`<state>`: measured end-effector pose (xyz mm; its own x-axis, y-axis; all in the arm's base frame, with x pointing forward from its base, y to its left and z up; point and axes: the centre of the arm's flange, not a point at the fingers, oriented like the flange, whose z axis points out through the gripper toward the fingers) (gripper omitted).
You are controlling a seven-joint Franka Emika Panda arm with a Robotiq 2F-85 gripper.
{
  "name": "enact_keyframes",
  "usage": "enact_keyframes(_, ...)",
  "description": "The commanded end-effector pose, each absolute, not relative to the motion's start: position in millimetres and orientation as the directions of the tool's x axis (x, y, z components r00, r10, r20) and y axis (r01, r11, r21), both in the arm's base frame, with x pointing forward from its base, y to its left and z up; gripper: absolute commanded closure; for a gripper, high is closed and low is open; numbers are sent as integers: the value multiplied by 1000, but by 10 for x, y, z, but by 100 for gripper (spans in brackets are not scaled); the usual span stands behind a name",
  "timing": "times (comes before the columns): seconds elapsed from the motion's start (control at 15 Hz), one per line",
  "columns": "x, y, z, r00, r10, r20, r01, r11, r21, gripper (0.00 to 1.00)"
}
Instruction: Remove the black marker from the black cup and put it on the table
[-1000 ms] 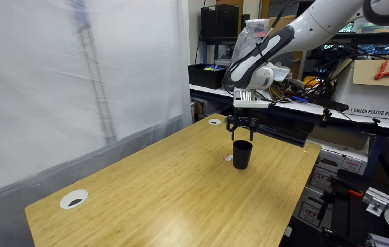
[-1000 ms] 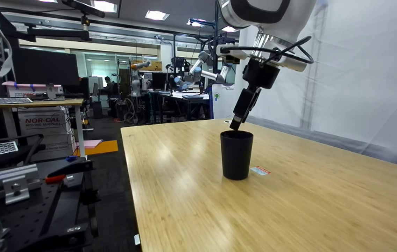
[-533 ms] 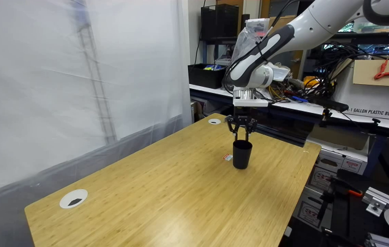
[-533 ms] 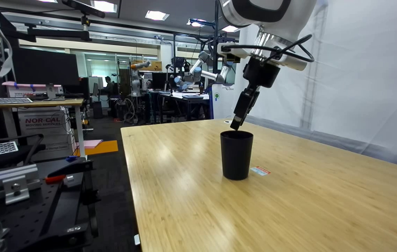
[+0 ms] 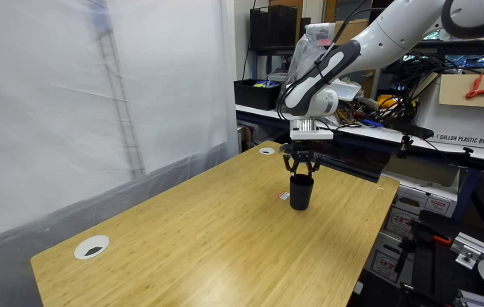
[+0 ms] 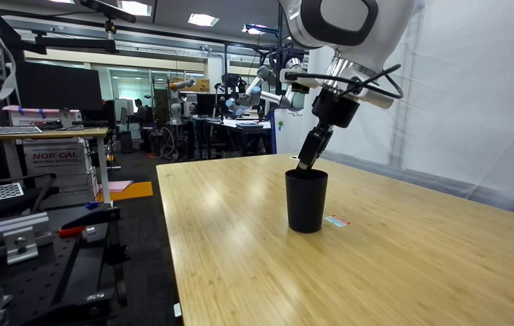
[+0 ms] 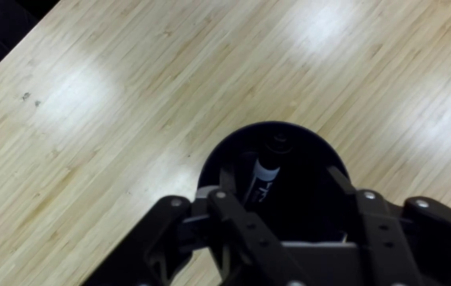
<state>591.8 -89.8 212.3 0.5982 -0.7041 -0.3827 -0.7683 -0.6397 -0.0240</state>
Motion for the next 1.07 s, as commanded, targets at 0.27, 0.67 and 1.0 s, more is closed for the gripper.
enact_keyframes(0.27, 6011, -918, 2083, 594, -689, -415, -767, -641, -35, 38)
enact_keyframes(0.67, 6041, -921, 2054, 594, -683, -424, -765, -643, -36, 65)
enact_keyframes(1.0, 6056, -916, 1969, 591, -678, -436, -762, -647, -28, 43)
